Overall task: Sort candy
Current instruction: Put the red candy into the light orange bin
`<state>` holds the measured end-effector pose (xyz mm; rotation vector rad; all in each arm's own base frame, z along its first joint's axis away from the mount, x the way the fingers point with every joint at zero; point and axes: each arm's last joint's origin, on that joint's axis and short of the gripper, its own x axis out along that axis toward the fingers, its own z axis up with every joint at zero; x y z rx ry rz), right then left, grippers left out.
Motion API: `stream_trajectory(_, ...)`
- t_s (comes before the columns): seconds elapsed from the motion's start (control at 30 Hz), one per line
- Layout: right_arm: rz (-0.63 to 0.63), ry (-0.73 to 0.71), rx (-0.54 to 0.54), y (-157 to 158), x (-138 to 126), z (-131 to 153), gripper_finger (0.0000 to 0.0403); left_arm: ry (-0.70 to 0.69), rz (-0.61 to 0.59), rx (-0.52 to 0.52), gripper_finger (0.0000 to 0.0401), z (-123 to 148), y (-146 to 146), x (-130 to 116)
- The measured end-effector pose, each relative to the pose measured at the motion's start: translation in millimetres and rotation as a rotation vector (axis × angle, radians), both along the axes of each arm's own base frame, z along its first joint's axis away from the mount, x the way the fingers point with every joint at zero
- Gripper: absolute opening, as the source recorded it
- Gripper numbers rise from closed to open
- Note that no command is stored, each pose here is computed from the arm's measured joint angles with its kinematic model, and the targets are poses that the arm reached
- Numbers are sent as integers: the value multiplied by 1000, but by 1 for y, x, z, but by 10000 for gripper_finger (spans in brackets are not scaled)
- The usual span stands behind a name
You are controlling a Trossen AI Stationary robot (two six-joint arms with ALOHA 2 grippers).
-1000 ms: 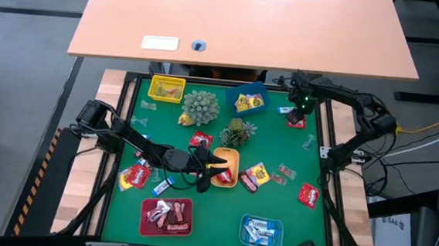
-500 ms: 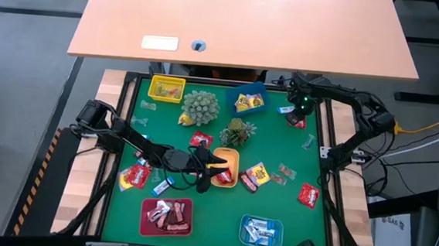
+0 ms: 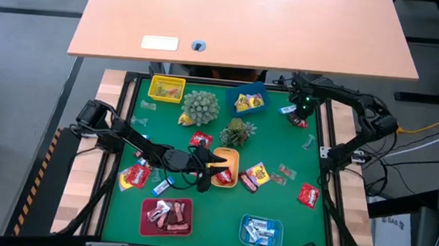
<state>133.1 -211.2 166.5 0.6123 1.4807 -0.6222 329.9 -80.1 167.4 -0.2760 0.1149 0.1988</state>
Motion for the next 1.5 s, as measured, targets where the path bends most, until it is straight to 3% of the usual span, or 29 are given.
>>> stream_trajectory(0.2, 6, -193, 24, 14, -3, 28, 6, -9, 80, 17, 128, 3, 4, -1)
stream_trajectory(0.4, 57, -451, 19, 43, 12, 62, 4, -7, 170, 134, 128, 6, 11, 0)
stream_trajectory(0.67, 281, -724, -21, 104, 64, 95, 2, 44, 397, 263, 128, 6, 18, -3)
stream_trajectory(0.87, 441, -902, -1, 150, 100, 107, 2, 79, 469, 338, 128, 10, 20, -6)
stream_trajectory(1.23, 596, -971, -32, 210, 134, 101, 2, 117, 489, 425, 128, 64, 32, -32)
stream_trajectory(1.5, 684, -990, -19, 239, 162, 78, 3, 249, 512, 356, 128, 92, 54, -76)
